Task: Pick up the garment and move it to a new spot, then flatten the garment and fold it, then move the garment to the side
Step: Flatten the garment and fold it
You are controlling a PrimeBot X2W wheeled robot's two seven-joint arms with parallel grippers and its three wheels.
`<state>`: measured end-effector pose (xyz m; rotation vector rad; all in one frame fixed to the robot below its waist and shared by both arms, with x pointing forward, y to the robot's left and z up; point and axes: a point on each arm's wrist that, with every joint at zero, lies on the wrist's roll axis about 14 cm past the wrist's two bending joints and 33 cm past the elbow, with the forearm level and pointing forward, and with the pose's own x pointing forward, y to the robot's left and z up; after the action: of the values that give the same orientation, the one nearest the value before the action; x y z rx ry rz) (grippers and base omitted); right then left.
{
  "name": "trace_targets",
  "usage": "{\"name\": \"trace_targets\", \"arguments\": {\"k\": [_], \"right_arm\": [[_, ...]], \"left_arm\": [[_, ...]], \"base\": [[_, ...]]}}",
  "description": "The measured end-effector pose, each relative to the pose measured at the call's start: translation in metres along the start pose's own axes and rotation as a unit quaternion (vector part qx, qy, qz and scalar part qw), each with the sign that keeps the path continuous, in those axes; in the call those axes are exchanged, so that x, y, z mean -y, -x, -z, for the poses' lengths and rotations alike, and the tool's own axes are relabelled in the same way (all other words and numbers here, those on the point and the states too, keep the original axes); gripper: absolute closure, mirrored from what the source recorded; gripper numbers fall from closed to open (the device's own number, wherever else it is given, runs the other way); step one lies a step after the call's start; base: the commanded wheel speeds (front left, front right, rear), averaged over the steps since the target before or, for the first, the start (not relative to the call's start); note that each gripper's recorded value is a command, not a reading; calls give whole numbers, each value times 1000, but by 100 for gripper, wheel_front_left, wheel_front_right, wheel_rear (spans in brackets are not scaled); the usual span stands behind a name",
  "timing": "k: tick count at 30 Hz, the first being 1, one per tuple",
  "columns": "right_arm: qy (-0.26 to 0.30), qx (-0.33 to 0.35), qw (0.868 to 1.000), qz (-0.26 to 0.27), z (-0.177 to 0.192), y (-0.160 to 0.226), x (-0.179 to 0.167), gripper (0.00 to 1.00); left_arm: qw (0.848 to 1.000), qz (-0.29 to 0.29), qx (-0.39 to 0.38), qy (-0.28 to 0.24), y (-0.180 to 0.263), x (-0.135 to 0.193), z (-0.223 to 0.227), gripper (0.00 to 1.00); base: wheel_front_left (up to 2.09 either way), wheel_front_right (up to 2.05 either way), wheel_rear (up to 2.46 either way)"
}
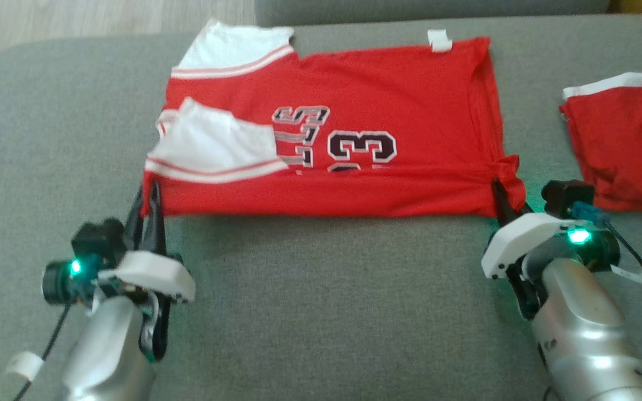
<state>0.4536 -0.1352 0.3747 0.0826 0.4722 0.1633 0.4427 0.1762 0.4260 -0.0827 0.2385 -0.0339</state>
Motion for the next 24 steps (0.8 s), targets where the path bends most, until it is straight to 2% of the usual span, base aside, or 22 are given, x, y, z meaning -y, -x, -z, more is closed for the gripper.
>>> {"name": "trace_targets", "arguments": {"k": [5, 9, 13, 20, 24], "right_arm": [[6, 13, 1000, 22, -4, 16, 13, 100], [11, -12, 999, 37, 13, 37, 20, 100], [13, -29, 999, 39, 24, 54, 20, 100], [11, -16, 999, 46, 12, 81, 21, 100], [-2, -31, 998, 47, 21, 100, 22, 100]], "left_arm": [[999, 8, -35, -5, 20, 5, 17, 100], [998, 23, -66, -8, 40, 12, 31, 100], [996, 27, -83, -7, 59, 15, 39, 100], [994, 28, -109, 7, 87, 18, 52, 100], [992, 32, -125, 9, 100, 24, 58, 100]], "base": [[0, 0, 0], [0, 0, 0], [0, 0, 0], [0, 0, 0], [0, 0, 0]]}}
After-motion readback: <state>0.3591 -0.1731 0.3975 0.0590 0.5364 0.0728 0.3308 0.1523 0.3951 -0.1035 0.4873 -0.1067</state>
